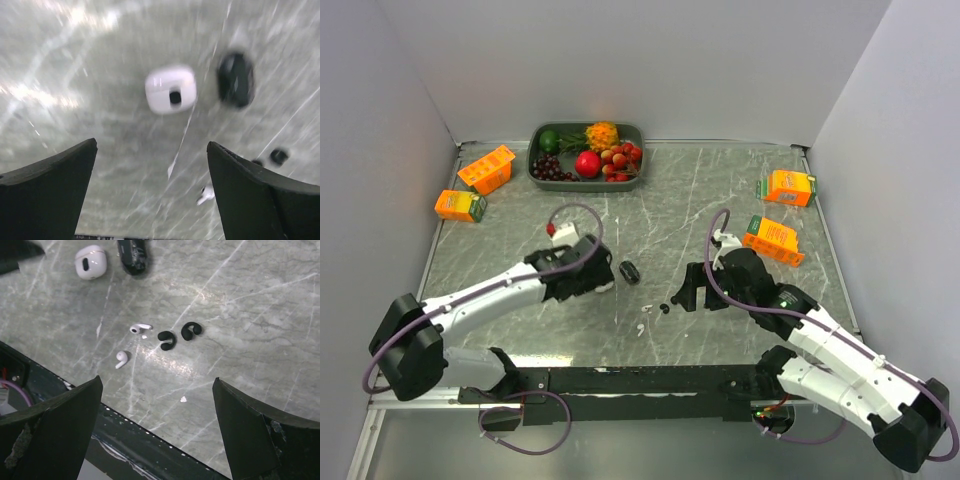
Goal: Insert the wireless bluetooth earbuds into the charging case
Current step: Pick up the charging case at the center of the board.
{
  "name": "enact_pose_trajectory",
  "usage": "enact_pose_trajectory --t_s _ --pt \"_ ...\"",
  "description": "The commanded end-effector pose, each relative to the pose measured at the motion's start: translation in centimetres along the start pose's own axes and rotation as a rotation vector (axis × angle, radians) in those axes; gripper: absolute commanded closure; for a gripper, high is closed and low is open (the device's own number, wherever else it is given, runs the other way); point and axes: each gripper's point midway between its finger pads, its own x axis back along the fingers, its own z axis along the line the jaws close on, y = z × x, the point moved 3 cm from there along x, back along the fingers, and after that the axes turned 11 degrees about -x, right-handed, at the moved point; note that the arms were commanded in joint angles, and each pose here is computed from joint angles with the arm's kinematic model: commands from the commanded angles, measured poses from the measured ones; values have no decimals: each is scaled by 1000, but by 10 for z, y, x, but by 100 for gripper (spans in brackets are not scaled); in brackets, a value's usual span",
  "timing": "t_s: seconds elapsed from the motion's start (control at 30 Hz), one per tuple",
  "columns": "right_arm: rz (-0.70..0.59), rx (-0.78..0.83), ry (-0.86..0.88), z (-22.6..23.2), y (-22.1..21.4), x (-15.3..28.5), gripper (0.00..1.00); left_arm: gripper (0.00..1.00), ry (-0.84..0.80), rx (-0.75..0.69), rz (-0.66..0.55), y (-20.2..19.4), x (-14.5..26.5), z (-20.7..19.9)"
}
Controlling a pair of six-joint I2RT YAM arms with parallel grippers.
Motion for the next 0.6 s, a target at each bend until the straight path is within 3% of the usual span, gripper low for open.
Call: enact_pose_trajectory --t_s 0.0,0.47,0.57 --pt "-18 29 -10 5 10 2 1 4 -61 47 -8 -23 3 -18" --pt "7 37 -12 5 7 4 1 1 77 195 14 -24 -43 -26" --pt "2 45 -8 5 7 4 1 7 125 188 25 -21 -52 -20"
